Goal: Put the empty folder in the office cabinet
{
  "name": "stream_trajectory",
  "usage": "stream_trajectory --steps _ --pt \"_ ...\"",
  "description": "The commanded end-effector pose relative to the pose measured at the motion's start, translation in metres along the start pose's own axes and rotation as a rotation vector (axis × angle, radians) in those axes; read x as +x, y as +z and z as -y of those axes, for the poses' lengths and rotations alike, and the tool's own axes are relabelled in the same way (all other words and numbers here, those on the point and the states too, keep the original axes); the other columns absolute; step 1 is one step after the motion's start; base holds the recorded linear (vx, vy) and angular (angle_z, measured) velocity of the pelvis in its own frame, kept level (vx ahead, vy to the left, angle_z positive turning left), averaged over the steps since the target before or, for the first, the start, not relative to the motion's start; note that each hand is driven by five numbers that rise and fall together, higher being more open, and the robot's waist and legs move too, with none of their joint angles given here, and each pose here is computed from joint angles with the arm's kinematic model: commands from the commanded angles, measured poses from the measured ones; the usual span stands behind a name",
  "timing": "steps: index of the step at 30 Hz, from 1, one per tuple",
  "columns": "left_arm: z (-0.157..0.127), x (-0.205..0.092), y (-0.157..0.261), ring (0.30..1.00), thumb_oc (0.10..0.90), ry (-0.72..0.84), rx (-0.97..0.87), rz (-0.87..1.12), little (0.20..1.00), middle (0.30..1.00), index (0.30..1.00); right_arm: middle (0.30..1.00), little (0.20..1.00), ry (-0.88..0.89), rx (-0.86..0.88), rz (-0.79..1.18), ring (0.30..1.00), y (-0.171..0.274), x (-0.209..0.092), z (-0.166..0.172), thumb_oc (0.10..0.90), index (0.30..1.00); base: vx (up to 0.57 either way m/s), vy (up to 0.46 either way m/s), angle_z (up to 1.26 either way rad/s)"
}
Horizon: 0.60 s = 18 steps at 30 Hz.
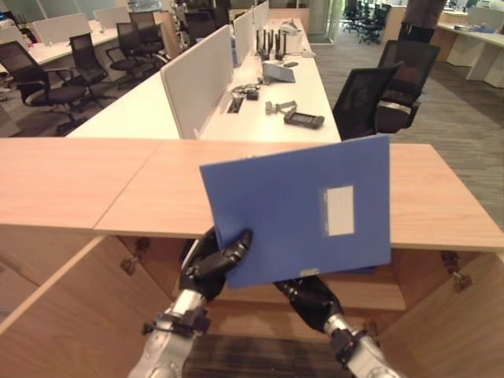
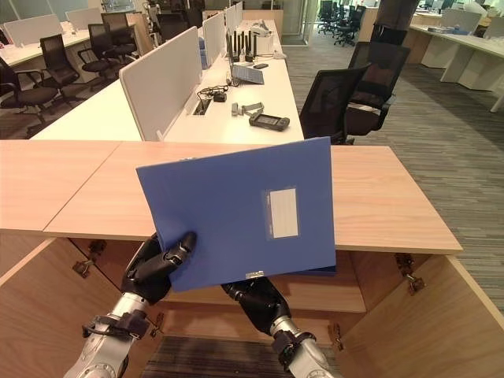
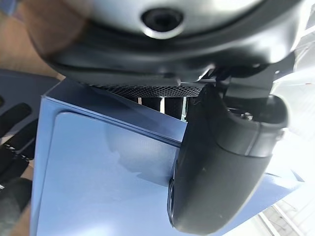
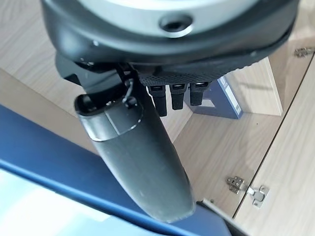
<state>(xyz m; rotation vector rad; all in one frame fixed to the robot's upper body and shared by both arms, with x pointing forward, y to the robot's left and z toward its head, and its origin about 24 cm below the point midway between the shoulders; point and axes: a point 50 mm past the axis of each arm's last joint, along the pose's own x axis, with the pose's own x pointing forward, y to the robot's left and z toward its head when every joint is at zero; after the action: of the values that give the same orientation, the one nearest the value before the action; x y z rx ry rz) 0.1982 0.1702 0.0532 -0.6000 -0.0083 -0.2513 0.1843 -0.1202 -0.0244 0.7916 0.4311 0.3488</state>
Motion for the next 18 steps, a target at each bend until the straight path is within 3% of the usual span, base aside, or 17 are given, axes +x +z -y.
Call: stream_trajectory --steps 1,11,14,18 --pt "0.036 0.032 0.078 0.300 0.400 -0.214 0.095 0.433 0.300 0.300 0.300 0.900 0.900 0.261 -0.108 0.194 0.900 0.046 0.014 -0.044 0.800 0.900 0.00 0.000 0.00" --pt "0.041 0.019 0.101 0.300 0.400 -0.286 0.066 0.537 0.300 0.300 0.300 0.900 0.900 0.404 -0.265 0.257 0.900 0.080 0.004 -0.056 0.800 0.900 0.00 -0.006 0.01" --pt "0.042 0.013 0.114 0.300 0.400 -0.332 0.042 0.586 0.300 0.300 0.300 0.900 0.900 0.553 -0.389 0.214 0.900 0.098 -0.001 -0.074 0.800 0.900 0.00 -0.010 0.00" --pt "0.043 0.011 0.121 0.300 0.400 -0.355 0.025 0.615 0.300 0.300 0.300 0.900 0.900 0.625 -0.455 0.182 0.900 0.105 -0.002 -0.084 0.800 0.900 0.00 -0.003 0.01"
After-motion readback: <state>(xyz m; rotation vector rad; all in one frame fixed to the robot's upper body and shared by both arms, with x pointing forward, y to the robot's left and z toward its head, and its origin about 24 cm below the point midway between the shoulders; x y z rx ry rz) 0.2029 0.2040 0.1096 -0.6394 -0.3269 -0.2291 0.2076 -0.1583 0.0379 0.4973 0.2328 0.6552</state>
